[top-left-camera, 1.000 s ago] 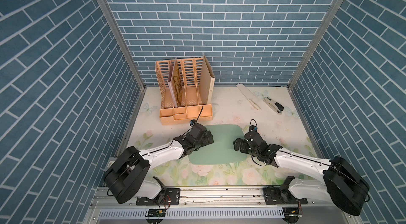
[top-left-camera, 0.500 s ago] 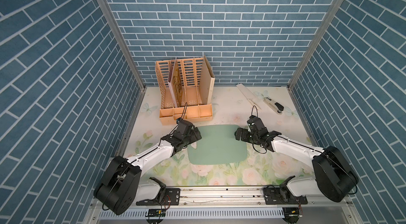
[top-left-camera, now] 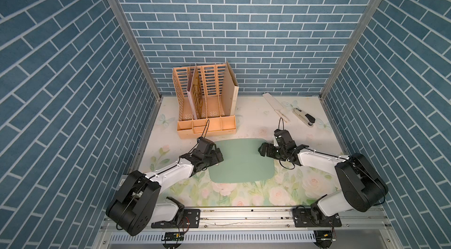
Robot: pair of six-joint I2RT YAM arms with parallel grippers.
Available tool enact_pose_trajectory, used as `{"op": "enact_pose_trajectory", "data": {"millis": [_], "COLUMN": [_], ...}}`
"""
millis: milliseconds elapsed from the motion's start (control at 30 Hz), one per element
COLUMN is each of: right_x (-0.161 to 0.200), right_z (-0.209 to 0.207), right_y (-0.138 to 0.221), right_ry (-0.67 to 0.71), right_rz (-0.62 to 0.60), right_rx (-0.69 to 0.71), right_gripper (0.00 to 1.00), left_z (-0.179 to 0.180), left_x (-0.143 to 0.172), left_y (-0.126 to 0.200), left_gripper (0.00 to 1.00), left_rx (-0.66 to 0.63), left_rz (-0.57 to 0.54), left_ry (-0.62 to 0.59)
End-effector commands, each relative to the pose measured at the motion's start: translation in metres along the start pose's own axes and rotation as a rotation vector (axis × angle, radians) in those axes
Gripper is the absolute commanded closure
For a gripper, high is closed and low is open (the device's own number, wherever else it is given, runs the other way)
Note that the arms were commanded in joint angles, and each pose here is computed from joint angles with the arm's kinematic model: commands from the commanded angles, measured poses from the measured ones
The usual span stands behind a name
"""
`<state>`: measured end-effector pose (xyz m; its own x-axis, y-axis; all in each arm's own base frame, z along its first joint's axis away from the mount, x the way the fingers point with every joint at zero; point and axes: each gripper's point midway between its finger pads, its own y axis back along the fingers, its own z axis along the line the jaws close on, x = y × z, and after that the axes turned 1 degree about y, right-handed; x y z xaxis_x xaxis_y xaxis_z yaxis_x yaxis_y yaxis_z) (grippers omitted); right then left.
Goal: Align the knife with the edge of the cutting board
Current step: Move the work surface to the center of the board.
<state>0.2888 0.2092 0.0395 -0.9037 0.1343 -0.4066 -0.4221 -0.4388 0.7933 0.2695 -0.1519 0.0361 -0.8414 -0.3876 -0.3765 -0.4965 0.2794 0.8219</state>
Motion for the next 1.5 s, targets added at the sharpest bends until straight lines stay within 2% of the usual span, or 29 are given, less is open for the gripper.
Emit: {"op": "enact_pose_trajectory", "data": {"millis": [0, 333, 567, 933, 1300, 1467], "right_x": [0.032, 0.051, 0.057, 0.050, 0.043, 0.032], "right_z": [-0.018, -0.016, -0.019, -0.019, -0.015, -0.007], "right_y": [-0.004, 0.006, 0.009, 0.008, 0.003, -0.002], "right_ry": [-0.042, -0.096, -0.116, -0.112, -0.095, -0.084], "right_rz": [0.094, 0.104, 0.104, 0.090, 0.091, 0.088], "right_rx": [0.030, -0.047, -0.052, -0.035, -0.031, -0.040], "right_gripper": [0.00, 0.00, 0.00, 0.00, 0.00, 0.00], "left_z": [0.001, -0.008, -0.011, -0.019, -0.018, -0.031], "left_x": [0.008, 0.012, 0.015, 0.015, 0.013, 0.002], "left_y": [-0.004, -0.013, -0.020, -0.013, -0.017, -0.022], "left_gripper": [0.02, 0.03, 0.03, 0.03, 0.03, 0.03], "left_rx": [0.017, 0.066, 0.082, 0.131, 0.114, 0.123], "left_rz": [0.033, 0.053, 0.073, 0.069, 0.066, 0.058], "left_ry": [-0.004, -0.007, 0.002, 0.026, 0.016, 0.002]}}
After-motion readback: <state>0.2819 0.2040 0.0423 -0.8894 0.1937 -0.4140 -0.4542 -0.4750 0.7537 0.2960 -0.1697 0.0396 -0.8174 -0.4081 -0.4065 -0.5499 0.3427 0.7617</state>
